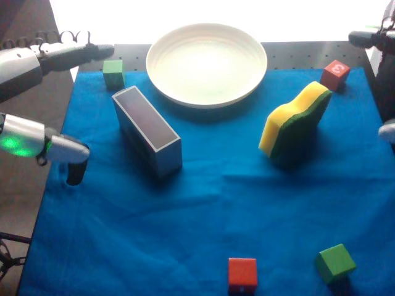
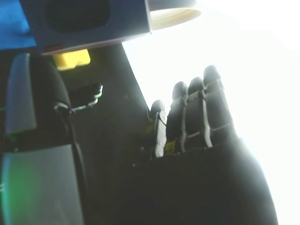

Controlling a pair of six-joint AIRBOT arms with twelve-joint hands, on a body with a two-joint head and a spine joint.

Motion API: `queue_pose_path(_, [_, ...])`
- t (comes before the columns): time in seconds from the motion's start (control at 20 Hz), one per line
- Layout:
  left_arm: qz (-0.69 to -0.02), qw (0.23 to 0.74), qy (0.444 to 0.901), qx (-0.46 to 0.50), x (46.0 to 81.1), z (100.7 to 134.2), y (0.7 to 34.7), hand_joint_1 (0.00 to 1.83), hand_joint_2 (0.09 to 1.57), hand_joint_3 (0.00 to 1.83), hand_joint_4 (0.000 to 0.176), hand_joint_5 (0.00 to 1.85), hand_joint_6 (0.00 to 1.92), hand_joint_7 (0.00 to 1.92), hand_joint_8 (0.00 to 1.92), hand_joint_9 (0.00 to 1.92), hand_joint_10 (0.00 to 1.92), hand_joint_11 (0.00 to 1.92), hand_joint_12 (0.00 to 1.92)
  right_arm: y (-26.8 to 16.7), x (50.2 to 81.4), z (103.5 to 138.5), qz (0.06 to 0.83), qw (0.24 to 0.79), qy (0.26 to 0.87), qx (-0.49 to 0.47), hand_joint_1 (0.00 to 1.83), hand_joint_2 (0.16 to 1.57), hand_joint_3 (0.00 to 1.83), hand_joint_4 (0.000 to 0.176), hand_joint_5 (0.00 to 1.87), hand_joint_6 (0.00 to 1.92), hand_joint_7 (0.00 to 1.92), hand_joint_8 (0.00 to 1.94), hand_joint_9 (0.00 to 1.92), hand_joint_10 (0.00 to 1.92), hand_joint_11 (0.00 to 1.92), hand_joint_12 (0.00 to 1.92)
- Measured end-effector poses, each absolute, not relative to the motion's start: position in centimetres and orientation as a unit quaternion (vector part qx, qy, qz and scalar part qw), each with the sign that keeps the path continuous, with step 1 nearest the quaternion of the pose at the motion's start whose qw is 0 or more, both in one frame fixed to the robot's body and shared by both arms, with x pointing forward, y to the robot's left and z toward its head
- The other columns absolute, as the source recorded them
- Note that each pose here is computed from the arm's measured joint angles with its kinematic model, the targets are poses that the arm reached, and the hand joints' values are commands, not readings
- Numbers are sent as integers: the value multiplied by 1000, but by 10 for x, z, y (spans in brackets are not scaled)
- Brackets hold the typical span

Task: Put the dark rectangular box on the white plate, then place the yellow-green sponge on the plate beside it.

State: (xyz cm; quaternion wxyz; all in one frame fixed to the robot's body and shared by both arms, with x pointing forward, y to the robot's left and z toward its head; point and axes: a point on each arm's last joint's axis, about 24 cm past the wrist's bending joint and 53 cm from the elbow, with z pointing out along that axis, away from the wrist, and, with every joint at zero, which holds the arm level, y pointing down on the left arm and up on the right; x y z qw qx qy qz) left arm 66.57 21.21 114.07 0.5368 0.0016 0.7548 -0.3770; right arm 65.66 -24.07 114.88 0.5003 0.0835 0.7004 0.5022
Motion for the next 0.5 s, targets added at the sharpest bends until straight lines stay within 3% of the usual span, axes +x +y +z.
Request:
queue_pose_path(0.05, [-375, 538, 755, 5, 666, 1141, 212, 898, 920, 18, 120, 115, 2, 89, 0, 6, 0, 0, 0, -241, 657, 1149, 502, 500, 701, 83, 720, 1030, 0, 102, 192, 0, 140, 0, 184, 2, 0, 437])
queue_pose_path(0.1, [-373, 540, 755, 6, 667, 1142, 211, 894, 922, 16, 109, 93, 0, 57, 0, 0, 0, 0, 0, -240, 656, 1148, 502, 500, 701, 82, 704, 1031, 0, 99, 188, 0, 136, 0, 174, 0, 0, 440])
queue_pose_path(0.15, [-370, 541, 755, 9, 667, 1142, 211, 880, 920, 13, 114, 61, 0, 26, 0, 0, 0, 0, 0, -240, 656, 1148, 502, 500, 701, 82, 709, 1032, 0, 98, 186, 0, 135, 0, 165, 0, 0, 426])
queue_pose_path(0.2, [-368, 541, 756, 12, 668, 1140, 210, 848, 906, 5, 86, 57, 1, 49, 11, 4, 2, 0, 0, -240, 656, 1148, 501, 500, 702, 82, 700, 1037, 2, 104, 183, 0, 137, 1, 153, 0, 0, 419])
queue_pose_path(0.25, [-365, 541, 758, 14, 671, 1138, 209, 850, 903, 1, 111, 67, 1, 115, 9, 66, 9, 7, 4, -241, 656, 1148, 500, 499, 702, 82, 708, 1046, 3, 94, 180, 0, 129, 0, 136, 0, 0, 394])
queue_pose_path(0.35, [-355, 539, 764, 22, 678, 1134, 206, 836, 896, 0, 97, 144, 9, 190, 4, 151, 9, 110, 66, -241, 657, 1147, 499, 499, 704, 80, 721, 1053, 5, 100, 182, 1, 143, 6, 146, 6, 29, 402])
queue_pose_path(0.4, [-347, 536, 769, 34, 681, 1132, 201, 877, 889, 8, 88, 165, 2, 203, 0, 176, 2, 22, 350, -241, 657, 1146, 497, 499, 706, 78, 714, 1054, 4, 81, 173, 0, 150, 7, 140, 3, 30, 402])
queue_pose_path(0.45, [-340, 536, 771, 52, 684, 1133, 192, 933, 881, 5, 96, 167, 0, 208, 1, 176, 0, 4, 401, -241, 657, 1145, 496, 498, 707, 79, 713, 1054, 4, 74, 168, 0, 156, 9, 133, 0, 29, 401])
queue_pose_path(0.5, [-334, 536, 771, 75, 687, 1135, 179, 973, 862, 0, 119, 166, 0, 209, 1, 187, 3, 0, 461, -241, 657, 1145, 496, 498, 707, 79, 708, 1056, 4, 75, 154, 0, 166, 12, 130, 0, 30, 402])
